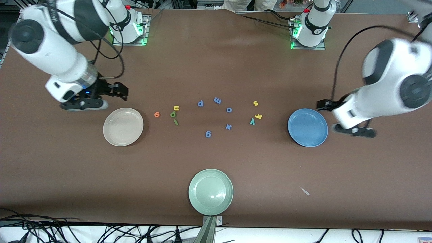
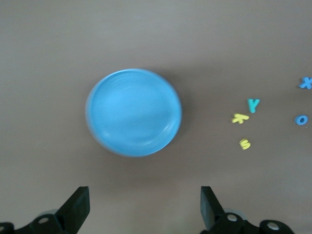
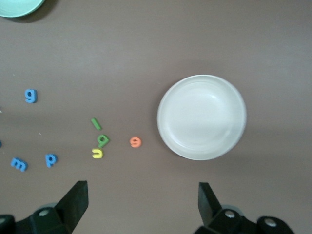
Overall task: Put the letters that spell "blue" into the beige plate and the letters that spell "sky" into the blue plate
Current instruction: 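Reach the right gripper to the orange e while the left gripper reaches the yellow k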
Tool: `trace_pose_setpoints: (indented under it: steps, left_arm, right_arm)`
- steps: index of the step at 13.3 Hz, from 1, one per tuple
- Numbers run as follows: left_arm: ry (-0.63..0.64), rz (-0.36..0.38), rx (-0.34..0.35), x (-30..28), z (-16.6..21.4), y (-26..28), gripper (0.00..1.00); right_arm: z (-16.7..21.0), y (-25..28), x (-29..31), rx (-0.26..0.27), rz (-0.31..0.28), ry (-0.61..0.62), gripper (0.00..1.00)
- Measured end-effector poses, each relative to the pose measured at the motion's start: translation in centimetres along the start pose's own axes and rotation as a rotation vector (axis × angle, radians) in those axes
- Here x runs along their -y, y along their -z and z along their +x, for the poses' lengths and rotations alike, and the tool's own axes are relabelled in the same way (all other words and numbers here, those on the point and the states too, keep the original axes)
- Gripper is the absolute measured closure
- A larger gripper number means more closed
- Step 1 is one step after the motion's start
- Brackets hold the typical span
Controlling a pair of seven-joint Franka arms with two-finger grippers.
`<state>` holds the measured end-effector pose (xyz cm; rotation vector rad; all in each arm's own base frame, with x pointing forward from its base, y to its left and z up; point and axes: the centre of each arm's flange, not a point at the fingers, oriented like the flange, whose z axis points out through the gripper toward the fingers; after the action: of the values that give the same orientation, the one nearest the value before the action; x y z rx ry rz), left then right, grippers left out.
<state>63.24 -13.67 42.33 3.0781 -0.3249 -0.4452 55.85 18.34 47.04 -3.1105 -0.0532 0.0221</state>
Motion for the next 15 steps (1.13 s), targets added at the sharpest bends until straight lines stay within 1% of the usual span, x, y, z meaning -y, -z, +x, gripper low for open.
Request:
trace_pose_setpoints:
  steps: [2,4,6,8,9,11,13,14,15]
  left_arm:
    - [-0.053,-0.006,0.019,-4.0,2.8,-4.3,0.00]
    - [-0.056,0.000,0.040,-8.0,4.0,-7.9,0.00]
    - [-0.059,0.009,0.030,-11.5,4.7,-11.3,0.00]
    - [-0.069,0.015,0.017,-13.8,4.6,-15.1,0.00]
    - [-0.069,0.019,0.015,-14.3,4.3,-17.0,0.00]
    - [-0.036,0.026,-0.007,-15.4,3.7,-20.2,0.00]
    - [-0.020,0.024,-0.037,-16.4,2.9,-22.8,0.00]
    - [-0.017,0.023,-0.042,-16.6,2.6,-23.6,0.00]
    - [-0.015,0.024,-0.041,-16.5,2.5,-24.1,0.04]
  right_arm:
    - [-0.7,-4.0,2.9,-0.024,0.016,-0.023,0.00]
    - [-1.8,-8.6,4.6,-0.045,0.034,-0.026,0.00]
    - [-2.6,-13.3,4.6,-0.055,0.047,-0.028,0.00]
    - [-3.0,-17.6,4.3,-0.062,0.052,-0.024,0.00]
    - [-3.2,-19.4,4.1,-0.074,0.049,-0.010,0.00]
    - [-3.4,-22.2,3.8,-0.083,0.046,0.006,0.00]
    - [-3.3,-23.4,3.4,-0.084,0.033,0.023,0.00]
    - [-3.2,-23.7,3.2,-0.084,0.023,0.032,0.00]
    - [-3.1,-24.0,2.8,-0.085,0.012,0.039,0.00]
